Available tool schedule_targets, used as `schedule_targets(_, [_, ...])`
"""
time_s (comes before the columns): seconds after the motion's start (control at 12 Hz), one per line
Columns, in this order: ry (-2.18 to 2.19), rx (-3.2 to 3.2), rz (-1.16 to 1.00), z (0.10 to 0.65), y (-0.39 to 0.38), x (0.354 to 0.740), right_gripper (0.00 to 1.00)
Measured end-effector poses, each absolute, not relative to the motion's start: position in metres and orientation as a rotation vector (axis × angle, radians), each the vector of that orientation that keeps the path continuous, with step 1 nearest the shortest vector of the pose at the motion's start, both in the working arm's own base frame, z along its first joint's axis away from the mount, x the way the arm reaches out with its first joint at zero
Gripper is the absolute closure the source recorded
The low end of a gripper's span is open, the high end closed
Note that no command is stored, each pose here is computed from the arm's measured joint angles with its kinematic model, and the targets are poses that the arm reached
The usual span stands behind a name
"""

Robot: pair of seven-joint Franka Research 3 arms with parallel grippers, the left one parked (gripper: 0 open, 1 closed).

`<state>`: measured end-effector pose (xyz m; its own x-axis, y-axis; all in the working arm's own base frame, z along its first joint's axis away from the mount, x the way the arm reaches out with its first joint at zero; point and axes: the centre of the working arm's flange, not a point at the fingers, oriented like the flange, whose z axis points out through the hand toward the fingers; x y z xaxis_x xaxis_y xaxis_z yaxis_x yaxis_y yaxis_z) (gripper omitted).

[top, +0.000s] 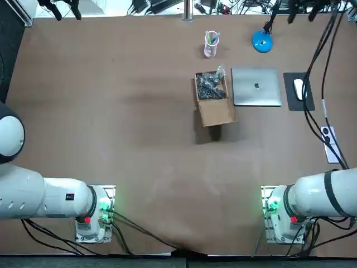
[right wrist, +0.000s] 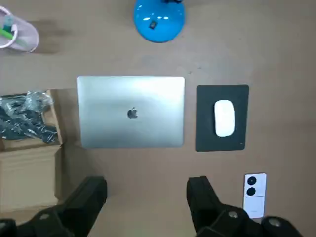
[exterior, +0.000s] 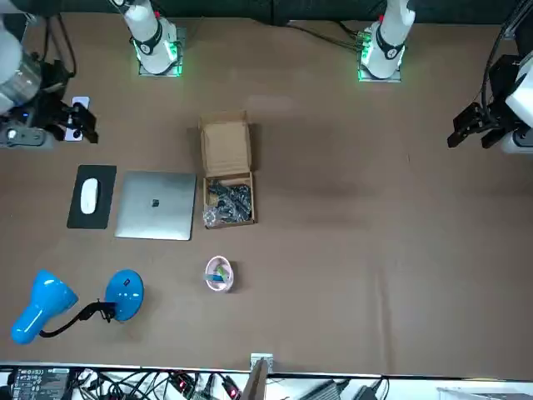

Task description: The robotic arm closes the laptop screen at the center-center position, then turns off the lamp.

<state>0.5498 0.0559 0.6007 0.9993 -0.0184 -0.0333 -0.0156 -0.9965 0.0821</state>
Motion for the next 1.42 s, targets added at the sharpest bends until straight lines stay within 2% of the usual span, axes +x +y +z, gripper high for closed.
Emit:
schedule_targets(0.42, [-0.083,3.093,-0.059,0.602,0.006,0.552,0.0])
schedule_targets(1.42, [-0.077,3.095,-0.08,0.59,0.008,0.556,0.0])
